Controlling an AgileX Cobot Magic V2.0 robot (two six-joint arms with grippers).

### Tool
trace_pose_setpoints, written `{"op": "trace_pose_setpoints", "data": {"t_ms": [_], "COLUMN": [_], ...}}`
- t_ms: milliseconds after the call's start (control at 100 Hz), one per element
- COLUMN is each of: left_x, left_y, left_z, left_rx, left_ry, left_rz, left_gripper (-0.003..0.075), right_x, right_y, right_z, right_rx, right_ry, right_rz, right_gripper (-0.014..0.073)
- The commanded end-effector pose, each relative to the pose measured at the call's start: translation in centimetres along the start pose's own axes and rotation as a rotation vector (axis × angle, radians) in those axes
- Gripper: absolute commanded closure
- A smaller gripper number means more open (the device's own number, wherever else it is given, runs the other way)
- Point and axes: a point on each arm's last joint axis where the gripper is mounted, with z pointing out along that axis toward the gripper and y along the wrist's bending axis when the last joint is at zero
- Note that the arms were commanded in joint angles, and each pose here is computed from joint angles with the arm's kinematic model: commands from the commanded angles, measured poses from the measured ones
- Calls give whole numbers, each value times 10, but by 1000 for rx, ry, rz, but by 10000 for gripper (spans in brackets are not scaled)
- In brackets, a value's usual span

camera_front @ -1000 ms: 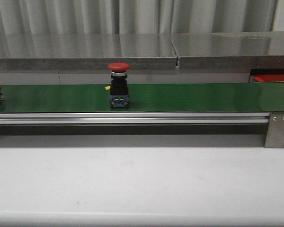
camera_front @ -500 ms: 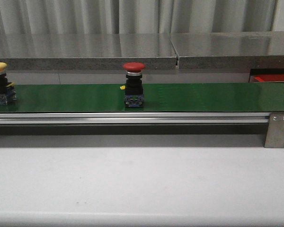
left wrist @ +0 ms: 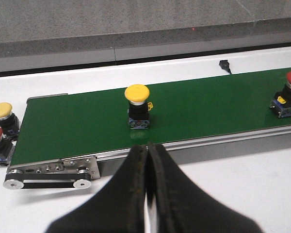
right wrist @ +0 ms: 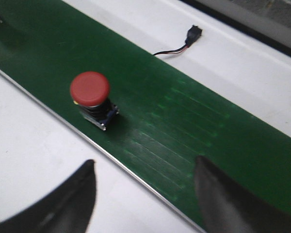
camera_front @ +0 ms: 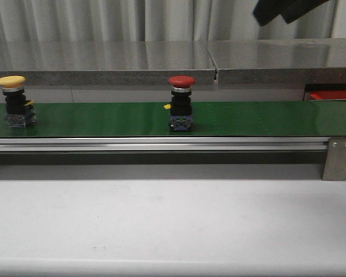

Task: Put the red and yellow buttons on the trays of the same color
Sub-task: 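Lower the right gripper onto the red push-button and grasp it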

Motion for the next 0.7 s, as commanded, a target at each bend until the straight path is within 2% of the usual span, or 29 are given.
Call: {"op": "trace_pose_setpoints", "data": {"t_ms": [0,40,410,690], "left_x": [-14,-14,-14,-14], "left_y": [-1,-1,-1,-1], "left_z": [-4,-4,-4,-4], "left_rx": [4,4,4,4], "left_ry": [-97,-97,-97,-97], "left_rz": [-14,-14,-14,-14], "left_gripper": [741,741,741,741], "right_x": [-18,-19,-31,-25], "right_y": [6,7,2,-7], "right_z": [-3,2,45,83], "right_rx": [-10,-22,-123,-124], "right_ry": [-63,-49,107,160], "right_rz": [-19,-22,-12,8], "right_gripper": [-48,-71,-68,-50]}}
